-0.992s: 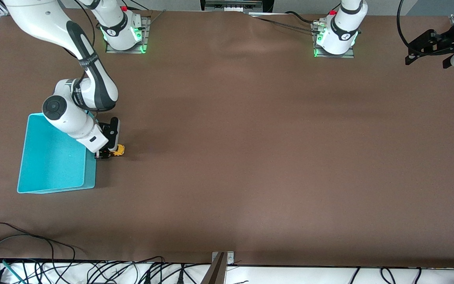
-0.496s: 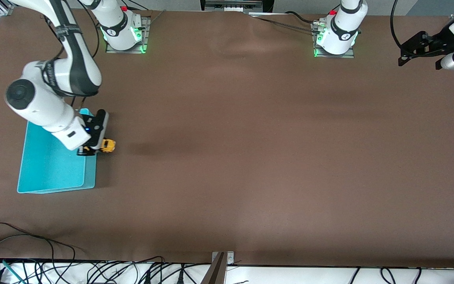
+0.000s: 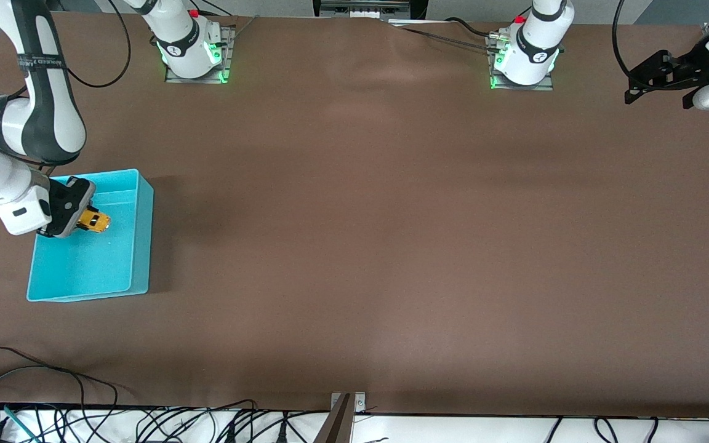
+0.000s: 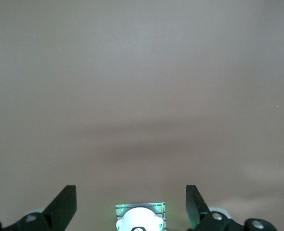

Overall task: Wind up and store yellow beetle car
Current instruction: 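Lift the car with the right gripper and lower it into the bin, then open the right gripper to drop the car inside the bin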

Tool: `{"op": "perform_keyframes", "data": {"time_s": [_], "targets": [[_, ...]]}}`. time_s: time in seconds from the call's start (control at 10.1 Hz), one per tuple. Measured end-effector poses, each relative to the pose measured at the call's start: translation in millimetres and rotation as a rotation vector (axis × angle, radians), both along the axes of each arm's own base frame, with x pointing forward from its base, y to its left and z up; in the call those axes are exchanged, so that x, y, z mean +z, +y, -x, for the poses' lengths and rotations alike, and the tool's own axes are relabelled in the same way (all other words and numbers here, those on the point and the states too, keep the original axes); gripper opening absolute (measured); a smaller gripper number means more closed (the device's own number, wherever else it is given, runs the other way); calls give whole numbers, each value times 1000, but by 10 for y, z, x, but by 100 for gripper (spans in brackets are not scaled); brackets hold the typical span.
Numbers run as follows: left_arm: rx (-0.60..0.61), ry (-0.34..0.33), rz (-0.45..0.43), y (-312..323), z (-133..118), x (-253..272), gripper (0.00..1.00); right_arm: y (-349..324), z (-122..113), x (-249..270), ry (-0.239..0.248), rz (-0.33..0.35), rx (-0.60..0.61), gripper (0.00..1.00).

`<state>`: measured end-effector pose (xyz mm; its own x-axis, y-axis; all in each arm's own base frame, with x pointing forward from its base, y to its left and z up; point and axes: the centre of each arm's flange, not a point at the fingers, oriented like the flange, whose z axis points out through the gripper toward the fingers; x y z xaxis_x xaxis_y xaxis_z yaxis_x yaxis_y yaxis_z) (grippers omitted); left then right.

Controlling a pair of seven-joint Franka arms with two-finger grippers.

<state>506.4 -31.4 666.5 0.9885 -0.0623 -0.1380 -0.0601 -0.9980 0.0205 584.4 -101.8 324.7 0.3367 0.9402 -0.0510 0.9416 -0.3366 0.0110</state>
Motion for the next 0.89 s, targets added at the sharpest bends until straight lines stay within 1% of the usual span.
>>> {"op": "perform_keyframes", "data": {"time_s": [0.2, 0.3, 0.5, 0.89], "targets": [[8, 2, 5, 28, -5, -6, 100, -150, 200, -390, -46, 24, -25, 45], [11, 4, 5, 42, -8, -16, 100, -234, 307, -553, -51, 33, -41, 45], [12, 10, 5, 45, -28, -50, 100, -454, 442, -752, -34, 28, -100, 45], [8, -10, 20, 2, -115, -145, 100, -569, 505, -934, -10, 7, -157, 45]]}}
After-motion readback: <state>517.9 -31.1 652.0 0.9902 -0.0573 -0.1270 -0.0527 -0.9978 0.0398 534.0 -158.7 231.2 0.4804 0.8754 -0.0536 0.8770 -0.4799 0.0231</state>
